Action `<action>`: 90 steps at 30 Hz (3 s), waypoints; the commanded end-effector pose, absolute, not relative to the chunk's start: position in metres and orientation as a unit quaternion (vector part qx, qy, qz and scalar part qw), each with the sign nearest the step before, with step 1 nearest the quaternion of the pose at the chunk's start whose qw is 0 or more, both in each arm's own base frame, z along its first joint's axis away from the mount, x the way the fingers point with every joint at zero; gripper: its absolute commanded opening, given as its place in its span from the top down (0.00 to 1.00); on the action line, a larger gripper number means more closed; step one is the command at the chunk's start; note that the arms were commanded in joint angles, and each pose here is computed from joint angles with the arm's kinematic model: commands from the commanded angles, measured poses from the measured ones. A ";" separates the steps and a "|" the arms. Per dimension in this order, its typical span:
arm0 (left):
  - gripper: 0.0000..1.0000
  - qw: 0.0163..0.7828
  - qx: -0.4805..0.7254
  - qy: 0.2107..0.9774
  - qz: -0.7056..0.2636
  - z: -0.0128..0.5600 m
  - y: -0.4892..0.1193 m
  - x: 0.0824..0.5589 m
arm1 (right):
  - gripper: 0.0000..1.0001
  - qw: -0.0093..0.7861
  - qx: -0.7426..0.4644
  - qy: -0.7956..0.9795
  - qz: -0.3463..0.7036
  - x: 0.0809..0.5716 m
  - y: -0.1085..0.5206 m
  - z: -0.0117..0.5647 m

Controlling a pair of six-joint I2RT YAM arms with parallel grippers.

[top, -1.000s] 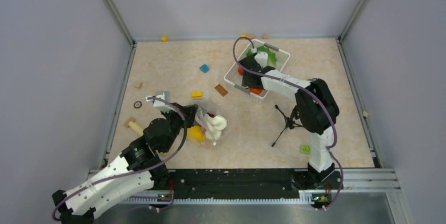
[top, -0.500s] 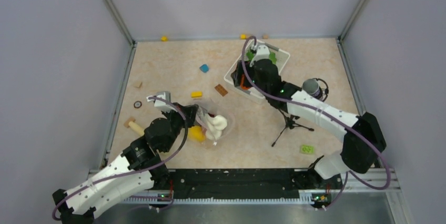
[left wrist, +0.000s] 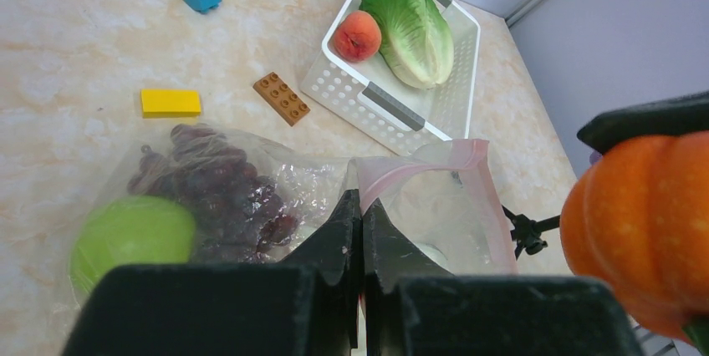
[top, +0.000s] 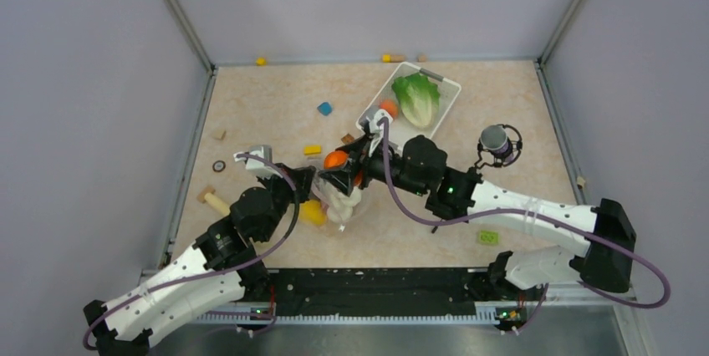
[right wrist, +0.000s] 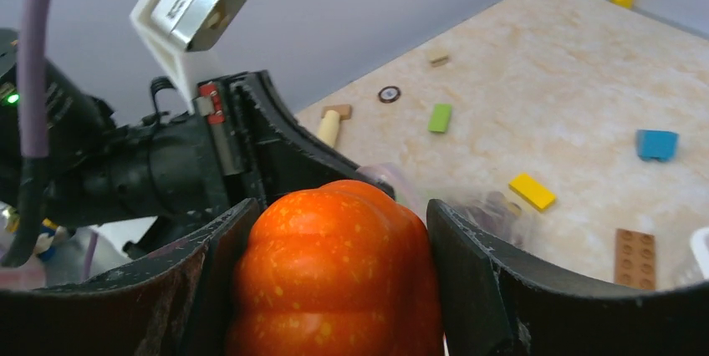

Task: Place the food in the zip-top bag and seal the zipper
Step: Place the fake vegetable in the zipper food storage bag, then adjust the zipper food storage bag at the center of the board.

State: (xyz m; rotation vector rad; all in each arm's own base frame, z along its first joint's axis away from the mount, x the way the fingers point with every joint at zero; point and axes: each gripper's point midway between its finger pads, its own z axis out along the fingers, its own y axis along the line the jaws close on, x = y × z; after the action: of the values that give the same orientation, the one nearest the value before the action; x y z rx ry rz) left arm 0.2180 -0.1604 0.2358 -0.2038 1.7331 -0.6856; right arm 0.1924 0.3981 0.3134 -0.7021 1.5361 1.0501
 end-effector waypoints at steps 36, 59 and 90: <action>1.00 0.605 -0.094 0.726 -0.314 0.250 -0.161 0.218 | 0.09 0.566 -0.216 0.696 0.386 0.206 0.429 0.261; 1.00 0.607 -0.097 0.729 -0.302 0.246 -0.160 0.222 | 0.10 0.576 -0.130 0.723 0.359 0.200 0.347 0.270; 1.00 0.609 -0.093 0.724 -0.310 0.250 -0.160 0.219 | 1.00 0.520 -0.120 0.782 0.321 0.191 0.327 0.209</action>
State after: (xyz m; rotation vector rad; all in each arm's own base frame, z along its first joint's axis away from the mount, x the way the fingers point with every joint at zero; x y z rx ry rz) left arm 0.2188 -0.1606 0.2340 -0.2029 1.7290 -0.6876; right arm 0.1913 0.3068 0.1758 -0.2525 1.9496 0.7013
